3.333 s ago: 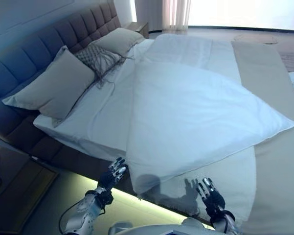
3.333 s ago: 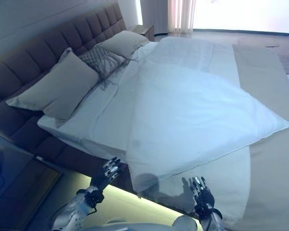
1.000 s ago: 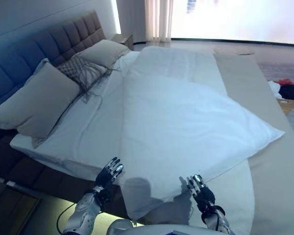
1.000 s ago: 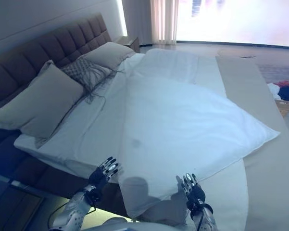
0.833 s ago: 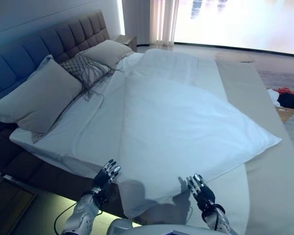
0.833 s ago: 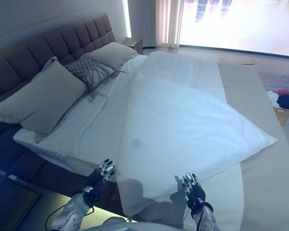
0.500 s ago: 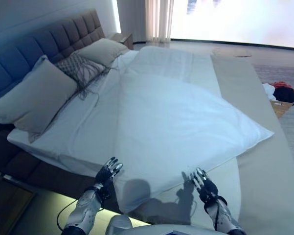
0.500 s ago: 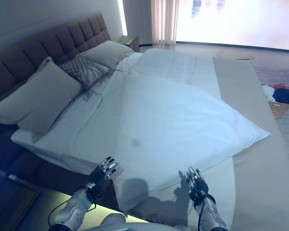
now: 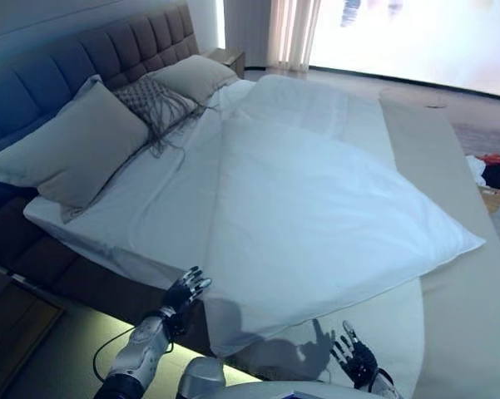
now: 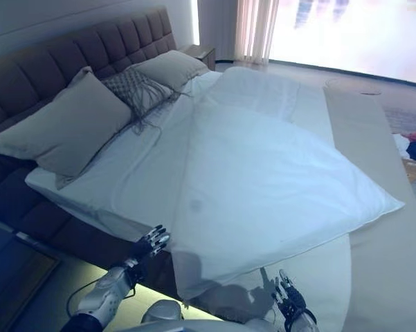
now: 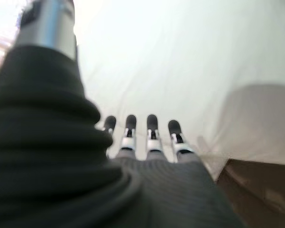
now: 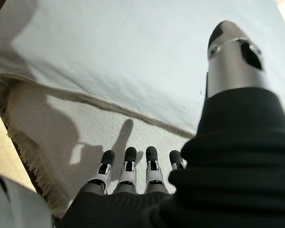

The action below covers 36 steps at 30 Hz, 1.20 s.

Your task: Make the bed neatly

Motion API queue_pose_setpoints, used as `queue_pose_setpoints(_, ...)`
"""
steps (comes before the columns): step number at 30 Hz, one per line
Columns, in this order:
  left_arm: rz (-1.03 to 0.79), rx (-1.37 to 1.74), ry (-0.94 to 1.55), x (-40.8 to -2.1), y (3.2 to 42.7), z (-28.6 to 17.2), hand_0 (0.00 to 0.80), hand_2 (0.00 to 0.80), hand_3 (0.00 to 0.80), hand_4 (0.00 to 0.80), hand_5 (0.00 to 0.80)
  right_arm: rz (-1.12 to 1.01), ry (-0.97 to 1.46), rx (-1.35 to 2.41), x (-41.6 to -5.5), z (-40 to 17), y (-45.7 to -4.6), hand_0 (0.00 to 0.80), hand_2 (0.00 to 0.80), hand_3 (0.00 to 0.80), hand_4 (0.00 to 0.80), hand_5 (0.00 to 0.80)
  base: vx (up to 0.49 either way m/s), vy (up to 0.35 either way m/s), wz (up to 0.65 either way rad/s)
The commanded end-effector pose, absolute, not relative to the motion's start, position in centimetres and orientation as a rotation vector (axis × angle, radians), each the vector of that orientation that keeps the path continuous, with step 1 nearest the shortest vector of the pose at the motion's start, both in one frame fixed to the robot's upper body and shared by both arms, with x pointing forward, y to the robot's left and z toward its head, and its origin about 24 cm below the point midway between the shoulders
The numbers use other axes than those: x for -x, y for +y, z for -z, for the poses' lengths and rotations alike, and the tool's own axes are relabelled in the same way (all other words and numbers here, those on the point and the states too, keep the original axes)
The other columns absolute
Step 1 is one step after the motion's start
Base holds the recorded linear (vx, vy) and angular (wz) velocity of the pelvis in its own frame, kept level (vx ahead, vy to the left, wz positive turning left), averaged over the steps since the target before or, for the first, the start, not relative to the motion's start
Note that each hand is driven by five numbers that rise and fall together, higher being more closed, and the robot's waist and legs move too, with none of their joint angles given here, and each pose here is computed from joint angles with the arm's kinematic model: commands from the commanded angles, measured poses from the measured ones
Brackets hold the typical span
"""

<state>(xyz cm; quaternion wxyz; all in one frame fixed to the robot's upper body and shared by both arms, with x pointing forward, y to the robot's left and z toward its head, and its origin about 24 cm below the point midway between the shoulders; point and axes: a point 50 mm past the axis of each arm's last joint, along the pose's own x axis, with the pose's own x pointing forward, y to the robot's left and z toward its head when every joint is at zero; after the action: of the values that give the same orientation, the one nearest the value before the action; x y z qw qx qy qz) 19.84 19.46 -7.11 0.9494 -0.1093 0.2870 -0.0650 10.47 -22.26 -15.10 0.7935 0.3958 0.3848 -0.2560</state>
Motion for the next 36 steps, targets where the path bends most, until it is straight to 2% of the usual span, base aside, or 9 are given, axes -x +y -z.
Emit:
queue_pose_setpoints(1,0.216,0.193,0.353,-24.2,18.9,2.2,0.0,0.0,0.0,0.0,0.0,0.576,0.593,-1.003,-15.8,13.2,-23.5,0.0,0.0,0.0,0.0,0.0,-0.47,0.044,0.34)
queue_pose_setpoints(3,0.234,0.214,0.297,-25.5,18.2,1.1,0.0,0.0,0.0,0.0,0.0,0.583,0.495,-1.016,-18.5,11.7,-25.1,0.0,0.0,0.0,0.0,0.0,-0.448,0.083,0.17)
queue_pose_setpoints(6,0.233,0.244,0.258,-26.4,17.4,0.2,0.0,0.0,0.0,0.0,0.0,0.595,0.414,-1.017,-20.6,9.8,-27.4,0.0,0.0,0.0,0.0,0.0,-0.228,0.11,0.01)
queue_pose_setpoints(11,0.212,0.274,0.251,-26.3,16.6,0.0,0.0,0.0,0.0,0.0,0.0,0.609,0.34,-1.025,-21.2,8.0,-30.5,0.0,0.0,0.0,0.0,0.0,0.0,0.119,0.09)
queue_pose_setpoints(17,0.22,0.319,0.207,-25.9,16.0,-0.5,0.0,0.0,0.0,0.0,0.0,0.524,0.195,-1.046,-23.5,4.6,-33.3,0.0,0.0,0.0,0.0,0.0,-0.08,0.081,0.04)
queue_pose_setpoints(27,0.245,0.377,0.217,-25.4,15.4,-0.3,0.0,0.0,0.0,0.0,0.0,0.462,0.125,-1.002,-25.3,0.3,-36.5,0.0,0.0,0.0,0.0,0.0,0.037,0.057,0.07)
queue_pose_setpoints(36,0.26,0.371,0.247,-25.3,15.3,0.2,0.0,0.0,0.0,0.0,0.0,0.406,0.099,-0.999,-27.0,-1.3,-36.3,0.0,0.0,0.0,0.0,0.0,0.032,-0.022,0.11)
